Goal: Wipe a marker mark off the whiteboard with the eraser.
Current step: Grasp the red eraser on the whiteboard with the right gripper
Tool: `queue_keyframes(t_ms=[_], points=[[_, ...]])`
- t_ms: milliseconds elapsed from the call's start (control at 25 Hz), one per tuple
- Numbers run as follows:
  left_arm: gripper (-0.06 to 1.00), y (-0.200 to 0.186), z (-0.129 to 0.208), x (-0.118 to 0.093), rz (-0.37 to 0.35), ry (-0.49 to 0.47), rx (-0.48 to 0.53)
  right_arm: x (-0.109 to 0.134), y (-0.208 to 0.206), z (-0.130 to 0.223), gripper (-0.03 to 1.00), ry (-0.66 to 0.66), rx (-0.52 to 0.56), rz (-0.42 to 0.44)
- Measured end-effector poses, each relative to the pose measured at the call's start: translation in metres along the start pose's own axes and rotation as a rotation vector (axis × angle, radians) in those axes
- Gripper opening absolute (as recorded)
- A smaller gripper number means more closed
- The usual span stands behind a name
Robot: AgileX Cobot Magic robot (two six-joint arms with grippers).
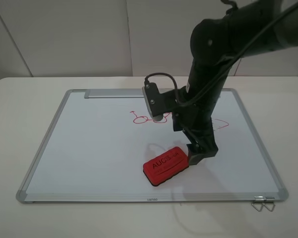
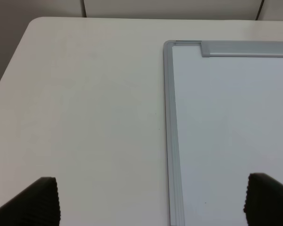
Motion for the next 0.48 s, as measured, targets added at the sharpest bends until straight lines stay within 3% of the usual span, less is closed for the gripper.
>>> queue_keyframes(t_ms=[480], points=[[0.78, 0.000, 0.000, 0.000, 0.000, 0.000, 0.000, 0.003, 0.027, -0.019, 0.79, -0.160, 0.027, 0.022]])
Point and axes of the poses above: a point on each arm's last joint axis where the gripper is mounted, y pointing out along that axis toward the gripper, x along the wrist's bending axis when the last joint is at zero, z = x × y, the point moved 1 cm from there along y, pointing out along that axis toward the gripper, and after that the axes turned 13 degrees about y, right-handed, at the moved point
